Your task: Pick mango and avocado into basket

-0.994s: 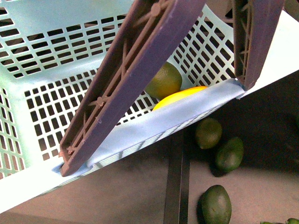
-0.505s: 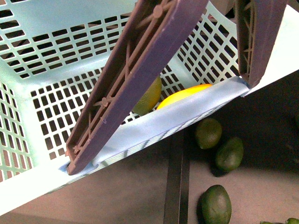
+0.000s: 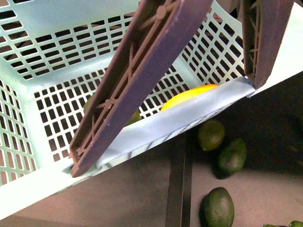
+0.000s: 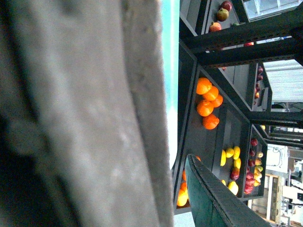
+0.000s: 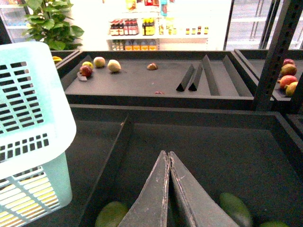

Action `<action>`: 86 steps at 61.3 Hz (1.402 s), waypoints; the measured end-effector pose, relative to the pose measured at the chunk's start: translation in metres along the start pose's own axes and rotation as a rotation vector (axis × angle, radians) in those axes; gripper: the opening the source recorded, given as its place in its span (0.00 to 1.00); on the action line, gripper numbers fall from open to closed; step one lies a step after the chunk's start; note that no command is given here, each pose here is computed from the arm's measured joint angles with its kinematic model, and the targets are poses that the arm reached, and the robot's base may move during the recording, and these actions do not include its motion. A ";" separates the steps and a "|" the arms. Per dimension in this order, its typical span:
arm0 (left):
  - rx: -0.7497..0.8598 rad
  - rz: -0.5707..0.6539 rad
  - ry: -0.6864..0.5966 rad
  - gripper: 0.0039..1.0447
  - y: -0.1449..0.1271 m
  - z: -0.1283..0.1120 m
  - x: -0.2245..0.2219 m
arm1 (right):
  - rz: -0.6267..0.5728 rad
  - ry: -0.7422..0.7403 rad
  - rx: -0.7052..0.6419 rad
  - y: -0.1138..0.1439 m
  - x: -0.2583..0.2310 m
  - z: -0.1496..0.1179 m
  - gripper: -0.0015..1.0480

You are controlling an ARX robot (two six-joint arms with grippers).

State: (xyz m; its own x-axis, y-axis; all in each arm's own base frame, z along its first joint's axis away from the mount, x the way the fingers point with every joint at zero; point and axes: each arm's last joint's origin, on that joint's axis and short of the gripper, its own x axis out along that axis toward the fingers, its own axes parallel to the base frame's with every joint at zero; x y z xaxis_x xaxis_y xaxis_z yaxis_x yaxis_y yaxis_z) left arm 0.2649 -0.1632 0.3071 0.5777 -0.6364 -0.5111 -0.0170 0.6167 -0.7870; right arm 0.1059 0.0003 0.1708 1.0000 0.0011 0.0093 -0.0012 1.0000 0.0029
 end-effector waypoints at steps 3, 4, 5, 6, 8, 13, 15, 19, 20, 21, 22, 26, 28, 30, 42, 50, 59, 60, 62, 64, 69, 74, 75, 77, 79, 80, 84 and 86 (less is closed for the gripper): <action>0.000 0.000 0.000 0.27 0.000 0.000 0.000 | 0.003 0.024 0.000 0.000 -0.004 -0.003 0.02; 0.001 0.000 0.000 0.27 0.000 0.000 0.000 | -0.001 0.025 0.000 0.000 -0.005 -0.003 0.02; 0.001 0.000 0.000 0.27 0.000 0.000 0.000 | -0.001 0.021 0.000 0.000 -0.006 -0.003 0.02; 0.002 0.000 0.000 0.27 0.000 0.000 0.000 | 0.000 0.011 0.000 0.000 -0.007 -0.003 0.02; 0.002 0.001 -0.002 0.27 0.000 0.000 0.000 | 0.000 0.000 0.000 0.000 -0.008 -0.002 0.02; -0.001 0.001 -0.001 0.27 0.000 0.000 0.000 | 0.000 -0.002 0.000 0.000 -0.009 -0.002 0.02; 0.001 0.000 0.000 0.27 0.000 0.000 0.000 | 0.000 -0.002 0.000 0.000 -0.009 -0.002 0.02; 0.000 0.000 0.000 0.27 0.000 0.000 0.000 | 0.000 -0.002 0.000 0.000 -0.009 -0.002 0.16; 0.000 0.000 -0.001 0.27 0.000 0.000 0.000 | 0.000 -0.003 0.000 0.000 -0.009 -0.002 0.19; -0.001 0.001 -0.001 0.27 0.000 0.000 0.000 | 0.000 -0.003 0.000 0.000 -0.009 -0.002 0.24; 0.000 0.001 -0.001 0.27 0.000 0.000 0.000 | 0.000 -0.003 0.000 0.000 -0.009 -0.002 0.27; 0.003 0.001 -0.002 0.27 0.000 0.000 0.000 | 0.000 -0.003 0.000 0.000 -0.009 -0.002 0.41; 0.002 0.001 -0.002 0.27 0.000 0.000 0.000 | 0.000 -0.003 0.000 0.000 -0.009 -0.002 0.46; 0.002 0.001 -0.001 0.27 0.000 0.000 0.000 | 0.000 -0.003 0.000 0.000 -0.009 -0.002 0.54; -0.251 0.072 -0.348 0.27 0.003 0.016 0.009 | 0.002 -0.003 0.000 0.000 -0.009 -0.002 0.88; -0.376 0.134 -0.451 0.27 0.029 0.051 0.025 | 0.000 -0.004 0.000 0.000 -0.009 -0.002 0.91; -0.494 0.210 -0.492 0.27 0.064 0.079 0.049 | 0.000 -0.004 0.000 0.000 -0.009 -0.002 0.92; -0.509 0.220 -0.496 0.27 0.069 0.083 0.054 | 0.000 -0.004 0.000 0.000 -0.009 -0.002 0.92; -0.526 0.231 -0.501 0.27 0.075 0.089 0.059 | 0.000 -0.004 0.000 0.000 -0.009 -0.002 0.92; -0.538 0.244 -0.503 0.27 0.081 0.094 0.065 | 0.000 -0.004 0.000 0.000 -0.009 -0.002 0.92; -0.562 0.268 -0.501 0.27 0.095 0.109 0.083 | 0.000 -0.004 0.000 0.000 -0.009 -0.002 0.92; -0.589 0.287 -0.505 0.27 0.107 0.120 0.098 | 0.000 -0.004 0.000 0.000 -0.009 -0.002 0.92; -0.597 0.289 -0.508 0.27 0.110 0.123 0.100 | 0.000 -0.004 0.000 0.000 -0.009 -0.002 0.92; -0.608 0.295 -0.512 0.27 0.114 0.127 0.105 | 0.000 -0.004 0.000 0.000 -0.009 -0.002 0.92; -0.618 0.300 -0.516 0.27 0.118 0.130 0.108 | 0.000 -0.004 0.000 0.000 -0.009 -0.002 0.92; -0.624 0.304 -0.518 0.27 0.121 0.132 0.110 | 0.000 -0.004 0.000 0.000 -0.009 -0.002 0.92; -0.637 0.315 -0.524 0.27 0.129 0.137 0.116 | 0.000 -0.004 0.000 0.000 -0.009 -0.002 0.92; -0.640 0.320 -0.523 0.27 0.132 0.137 0.119 | 0.000 -0.004 0.000 0.000 -0.009 -0.002 0.92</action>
State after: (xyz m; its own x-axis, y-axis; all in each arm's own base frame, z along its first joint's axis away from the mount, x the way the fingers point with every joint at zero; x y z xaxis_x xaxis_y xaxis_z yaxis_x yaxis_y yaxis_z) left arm 0.4431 -0.0935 0.1897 0.7636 -0.0883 -0.6396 -0.6041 0.2520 -0.7560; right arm 0.0970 0.0003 0.1691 0.9999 0.0011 0.0132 -0.0012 1.0000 0.0029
